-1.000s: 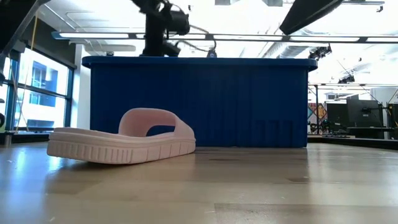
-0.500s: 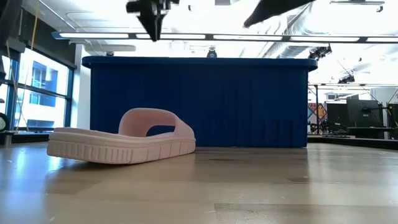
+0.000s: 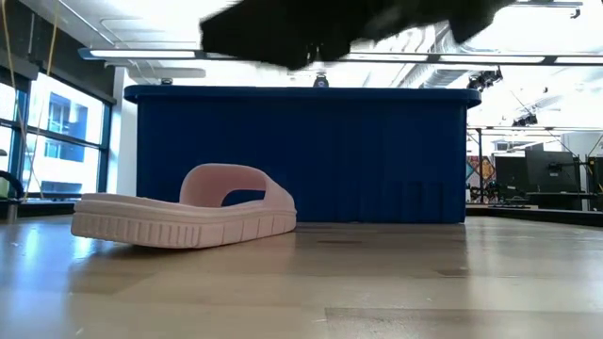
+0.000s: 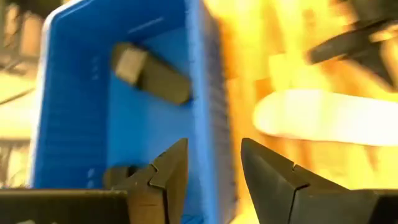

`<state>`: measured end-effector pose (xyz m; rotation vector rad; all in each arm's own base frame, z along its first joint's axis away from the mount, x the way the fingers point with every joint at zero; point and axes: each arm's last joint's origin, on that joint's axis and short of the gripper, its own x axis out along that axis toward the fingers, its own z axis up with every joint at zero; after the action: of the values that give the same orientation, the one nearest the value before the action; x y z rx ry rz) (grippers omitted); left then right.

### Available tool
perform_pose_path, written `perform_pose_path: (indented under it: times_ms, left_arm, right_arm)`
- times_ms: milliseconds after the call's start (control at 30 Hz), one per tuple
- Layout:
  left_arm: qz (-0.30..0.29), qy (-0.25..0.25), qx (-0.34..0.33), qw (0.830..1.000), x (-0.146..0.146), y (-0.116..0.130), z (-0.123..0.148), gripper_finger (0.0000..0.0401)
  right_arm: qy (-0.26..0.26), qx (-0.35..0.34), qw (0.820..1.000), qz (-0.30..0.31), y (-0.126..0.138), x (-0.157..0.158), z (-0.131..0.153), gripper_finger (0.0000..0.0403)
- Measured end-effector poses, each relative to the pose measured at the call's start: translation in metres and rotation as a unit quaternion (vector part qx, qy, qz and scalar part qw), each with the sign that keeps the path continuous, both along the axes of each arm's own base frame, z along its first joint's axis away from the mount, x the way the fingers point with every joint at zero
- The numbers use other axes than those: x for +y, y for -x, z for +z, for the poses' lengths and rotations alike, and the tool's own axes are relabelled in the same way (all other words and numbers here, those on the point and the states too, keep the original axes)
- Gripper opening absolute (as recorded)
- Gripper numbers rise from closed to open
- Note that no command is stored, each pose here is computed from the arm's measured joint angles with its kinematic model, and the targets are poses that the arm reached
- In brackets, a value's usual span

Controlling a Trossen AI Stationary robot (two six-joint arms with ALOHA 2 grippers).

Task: Pick and place slides into bin
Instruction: Put the black slide into the blue container

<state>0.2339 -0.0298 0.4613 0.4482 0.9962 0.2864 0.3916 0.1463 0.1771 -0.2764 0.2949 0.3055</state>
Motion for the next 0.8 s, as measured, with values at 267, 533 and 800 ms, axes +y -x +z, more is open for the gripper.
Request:
perform_pose_path:
  times_ms: [267, 533, 800]
  left_arm:
    - [-0.030, 0.039, 0.028, 0.998, -0.081, 0.010, -0.049, 0.0138]
    - [0.093, 0.151, 0.085, 0.980, -0.140, 0.037, -0.139, 0.0138]
    - [0.135, 0.277, 0.123, 0.943, -0.172, 0.051, -0.197, 0.0138]
  right_arm:
    - [0.033, 0.003, 0.999, 0.014, -0.001, 0.002, -0.008, 0.0197]
    - [0.079, 0.044, 0.995, -0.052, 0.017, -0.009, 0.022, 0.0197]
    - [0.135, 0.032, 0.987, -0.085, 0.035, -0.020, 0.058, 0.0197]
